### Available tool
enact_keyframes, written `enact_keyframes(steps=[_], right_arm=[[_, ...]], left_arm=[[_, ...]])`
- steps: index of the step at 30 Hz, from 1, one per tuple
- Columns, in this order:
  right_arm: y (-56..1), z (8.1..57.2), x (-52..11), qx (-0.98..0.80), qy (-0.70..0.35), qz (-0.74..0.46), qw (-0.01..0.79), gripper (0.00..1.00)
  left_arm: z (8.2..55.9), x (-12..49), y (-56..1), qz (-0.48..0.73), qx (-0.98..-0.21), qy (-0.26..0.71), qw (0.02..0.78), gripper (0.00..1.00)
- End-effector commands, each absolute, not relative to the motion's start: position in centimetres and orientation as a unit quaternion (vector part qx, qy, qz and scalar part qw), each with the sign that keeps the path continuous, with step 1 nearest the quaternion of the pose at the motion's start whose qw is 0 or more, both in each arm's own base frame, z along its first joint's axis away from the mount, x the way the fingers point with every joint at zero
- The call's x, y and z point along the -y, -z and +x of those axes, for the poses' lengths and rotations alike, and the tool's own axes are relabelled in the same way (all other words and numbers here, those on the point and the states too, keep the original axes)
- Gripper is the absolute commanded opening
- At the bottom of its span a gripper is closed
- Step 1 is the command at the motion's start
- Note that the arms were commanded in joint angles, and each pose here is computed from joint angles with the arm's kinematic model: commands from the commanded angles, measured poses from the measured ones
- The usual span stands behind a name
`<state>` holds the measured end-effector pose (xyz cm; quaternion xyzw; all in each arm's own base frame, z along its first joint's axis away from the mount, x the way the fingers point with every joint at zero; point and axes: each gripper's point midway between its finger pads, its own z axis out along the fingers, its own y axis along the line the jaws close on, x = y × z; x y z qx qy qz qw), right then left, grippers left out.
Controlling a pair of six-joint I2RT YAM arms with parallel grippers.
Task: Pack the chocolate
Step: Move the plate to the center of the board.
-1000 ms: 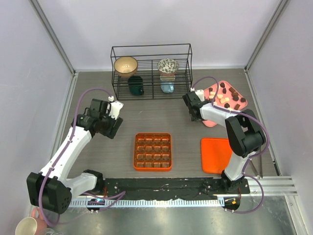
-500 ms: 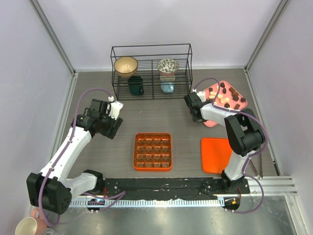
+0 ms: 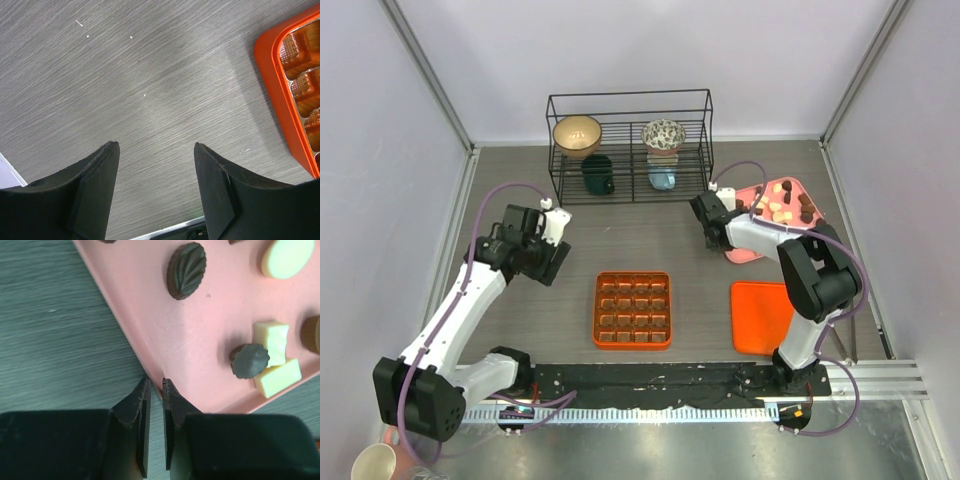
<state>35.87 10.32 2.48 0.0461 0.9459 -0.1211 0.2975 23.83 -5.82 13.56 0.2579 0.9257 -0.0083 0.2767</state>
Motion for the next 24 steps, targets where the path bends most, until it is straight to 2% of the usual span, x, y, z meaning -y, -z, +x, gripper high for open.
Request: enact_keyframes(steps=[1,12,24], right_arm=[[-0.1,33.1,-15.9,-0.966,0.046,0.028,0.252,0.08],[0.1,32.5,-25.2,-0.965,-0.003,-0.032,0.259,0.07],[0.7,31.6,-31.4,-0.961,-0.034,-0.1,0.256,0.06]], left_arm=[[23.8,5.5,-14.1,0.262,-0.92,0.002,0.291,0.66],[23.2,4.6,-14.1,0.263,-0.918,-0.02,0.295,0.67],[22.7,4.2,-13.8,0.264,-0.918,-0.027,0.296,0.67]])
